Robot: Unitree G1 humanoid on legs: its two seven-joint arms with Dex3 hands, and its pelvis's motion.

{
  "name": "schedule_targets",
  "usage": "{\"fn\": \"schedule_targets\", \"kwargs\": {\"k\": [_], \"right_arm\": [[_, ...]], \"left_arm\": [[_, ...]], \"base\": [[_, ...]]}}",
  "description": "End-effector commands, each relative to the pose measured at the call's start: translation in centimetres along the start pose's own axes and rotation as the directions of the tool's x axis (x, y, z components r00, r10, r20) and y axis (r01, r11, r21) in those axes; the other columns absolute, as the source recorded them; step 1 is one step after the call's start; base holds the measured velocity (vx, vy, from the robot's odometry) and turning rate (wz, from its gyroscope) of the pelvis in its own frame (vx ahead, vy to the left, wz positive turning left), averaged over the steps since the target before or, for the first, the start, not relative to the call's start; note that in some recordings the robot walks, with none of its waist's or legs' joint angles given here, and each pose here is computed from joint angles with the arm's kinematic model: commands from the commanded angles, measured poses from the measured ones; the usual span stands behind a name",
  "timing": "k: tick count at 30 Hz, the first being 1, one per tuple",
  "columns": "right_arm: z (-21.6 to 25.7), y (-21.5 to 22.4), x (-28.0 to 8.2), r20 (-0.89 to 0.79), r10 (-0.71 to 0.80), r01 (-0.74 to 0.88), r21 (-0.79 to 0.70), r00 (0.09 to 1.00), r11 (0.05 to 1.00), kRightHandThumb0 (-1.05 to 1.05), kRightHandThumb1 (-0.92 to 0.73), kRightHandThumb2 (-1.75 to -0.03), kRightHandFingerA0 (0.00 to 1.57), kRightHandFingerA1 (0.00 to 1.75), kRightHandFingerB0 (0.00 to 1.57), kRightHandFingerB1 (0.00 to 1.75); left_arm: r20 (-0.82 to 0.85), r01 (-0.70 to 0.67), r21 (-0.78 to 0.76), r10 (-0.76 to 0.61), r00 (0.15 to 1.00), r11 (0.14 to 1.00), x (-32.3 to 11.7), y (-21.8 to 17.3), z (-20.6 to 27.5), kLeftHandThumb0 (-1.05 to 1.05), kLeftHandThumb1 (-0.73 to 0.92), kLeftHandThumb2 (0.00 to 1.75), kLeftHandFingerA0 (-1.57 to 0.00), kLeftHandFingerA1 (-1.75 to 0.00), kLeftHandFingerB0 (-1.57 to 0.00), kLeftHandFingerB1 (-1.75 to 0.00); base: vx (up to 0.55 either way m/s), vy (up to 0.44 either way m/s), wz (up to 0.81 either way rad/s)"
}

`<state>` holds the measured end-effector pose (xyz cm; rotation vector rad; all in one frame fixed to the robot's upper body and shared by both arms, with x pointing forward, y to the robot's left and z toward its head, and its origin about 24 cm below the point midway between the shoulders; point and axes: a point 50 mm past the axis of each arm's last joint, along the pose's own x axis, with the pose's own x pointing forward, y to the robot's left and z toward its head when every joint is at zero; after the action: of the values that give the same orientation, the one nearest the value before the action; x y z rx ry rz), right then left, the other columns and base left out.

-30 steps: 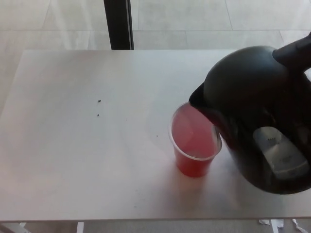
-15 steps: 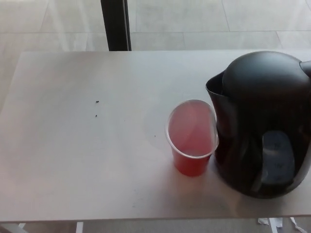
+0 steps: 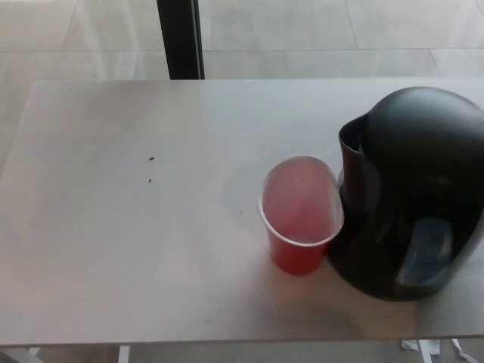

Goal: The robot uses its right hand to lift up a kettle kept on the middle of the desk by its handle and tilt it into a glass kept next to it to pour out water

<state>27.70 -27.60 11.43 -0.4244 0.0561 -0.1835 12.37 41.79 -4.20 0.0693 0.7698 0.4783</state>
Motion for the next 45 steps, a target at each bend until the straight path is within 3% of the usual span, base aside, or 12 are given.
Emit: {"fn": "schedule_targets", "kwargs": {"k": [1, 3, 4, 18, 19, 20, 21, 22, 24, 25, 43, 45], "right_arm": [[0.3, 1.6, -0.7, 0.031, 0.368, -0.365, -0.081, 0.929, 0.927, -0.83, -0.42, -0.74, 0.0, 0.0, 0.0, 0.03], [0.9, 1.1, -1.0, 0.053, 0.396, -0.387, -0.128, 0.917, 0.913, -0.87, -0.42, -0.73, 0.0, 0.0, 0.0, 0.0], [1.1, 1.0, -1.1, 0.045, 0.403, -0.393, -0.144, 0.914, 0.908, -0.85, -0.46, -0.69, 0.0, 0.0, 0.0, 0.0], [0.8, -1.9, -3.2, -0.014, 0.525, -0.525, -0.05, 0.851, 0.85, -0.9, -0.48, -0.56, 0.0, 0.0, 0.0, 0.0], [0.6, -2.1, -3.5, -0.019, 0.531, -0.532, -0.033, 0.847, 0.846, -0.91, -0.49, -0.56, 0.0, 0.0, 0.0, 0.0], [0.3, -2.5, -3.8, -0.037, 0.538, -0.539, -0.009, 0.842, 0.842, -0.9, -0.53, -0.92, 0.0, 0.21, 0.0, 0.01], [0.3, -2.8, -4.1, -0.052, 0.544, -0.544, 0.01, 0.837, 0.839, -0.9, -0.54, -0.92, 0.0, 0.2, 0.0, 0.0], [0.2, -3.0, -4.3, -0.051, 0.555, -0.554, 0.028, 0.83, 0.832, -0.9, -0.55, -0.92, 0.0, 0.23, 0.0, 0.0], [0.1, -3.3, -4.4, -0.037, 0.565, -0.563, 0.056, 0.824, 0.824, -0.89, -0.57, -0.91, 0.0, 0.23, 0.0, 0.0], [0.1, -3.7, -4.7, -0.014, 0.55, -0.548, 0.077, 0.835, 0.833, -0.81, -0.41, -0.67, 0.0, 0.0, 0.0, 0.0], [-1.2, -6.4, -4.7, -0.113, 0.515, -0.473, 0.269, 0.85, 0.839, -1.02, -0.54, -0.58, 0.0, 0.0, 0.0, 0.0], [-1.2, -7.4, -4.4, -0.103, 0.479, -0.425, 0.327, 0.872, 0.844, -0.94, -0.46, -0.74, 0.0, 0.0, 0.0, 0.0]], "left_arm": [[0.018, -0.004, 0.002, 0.004, 1.0, 1.0, -0.2, 0.3, -0.1, -0.78, 0.64, 0.99, -0.48, -0.58, -0.29, -0.5], [0.015, -0.011, 0.013, 0.011, 1.0, 1.0, -0.2, 0.3, -0.1, -0.74, 0.63, 1.0, -0.48, -0.58, -0.31, -0.51], [0.018, -0.008, 0.008, 0.008, 1.0, 1.0, -0.2, 0.4, -0.1, -0.74, 0.78, 0.63, -0.56, -0.47, -0.36, -0.38], [0.016, -0.005, -0.011, 0.005, 1.0, 1.0, -0.1, 0.1, -0.1, -0.72, 0.77, 0.64, -0.55, -0.47, -0.38, -0.39], [0.015, -0.004, -0.014, 0.004, 1.0, 1.0, -0.1, 0.1, -0.2, -0.72, 0.61, 1.0, -0.47, -0.59, -0.3, -0.51], [0.016, -0.003, -0.015, 0.003, 1.0, 1.0, -0.1, 0.1, -0.2, -0.72, 0.78, 0.63, -0.54, -0.47, -0.39, -0.39], [0.015, -0.004, -0.014, 0.004, 1.0, 1.0, -0.1, 0.2, -0.2, -0.72, 0.77, 0.63, -0.54, -0.47, -0.39, -0.39], [0.012, -0.008, -0.009, 0.009, 1.0, 1.0, -0.1, 0.2, -0.3, -0.71, 0.61, 1.0, -0.48, -0.58, -0.33, -0.52], [0.012, -0.007, -0.001, 0.007, 1.0, 1.0, -0.1, 0.2, -0.3, -0.76, 0.64, 1.01, -0.48, -0.58, -0.34, -0.52], [0.01, -0.008, -0.004, 0.008, 1.0, 1.0, -0.1, 0.3, -0.3, -0.71, 0.77, 0.63, -0.56, -0.47, -0.41, -0.39], [0.006, -0.018, -0.021, 0.018, 1.0, 1.0, -0.3, 0.4, -0.9, -0.58, 0.75, 0.63, -0.59, -0.48, -0.52, -0.43], [0.002, -0.024, -0.032, 0.024, 1.0, 0.999, -0.3, 0.4, -0.9, -0.58, 0.75, 0.62, -0.6, -0.5, -0.54, -0.44]], "base": [[0.0, 0.0, 0.0], [0.0, 0.0, 0.0], [0.0, 0.0, 0.0], [0.0, 0.0, 0.0], [0.0, 0.0, 0.0], [0.0, 0.0, 0.0], [0.0, 0.0, 0.0], [0.0, 0.0, 0.0], [0.0, 0.0, 0.0], [0.0, 0.0, 0.0], [0.0, 0.0, 0.0], [0.0, 0.0, 0.0]]}}
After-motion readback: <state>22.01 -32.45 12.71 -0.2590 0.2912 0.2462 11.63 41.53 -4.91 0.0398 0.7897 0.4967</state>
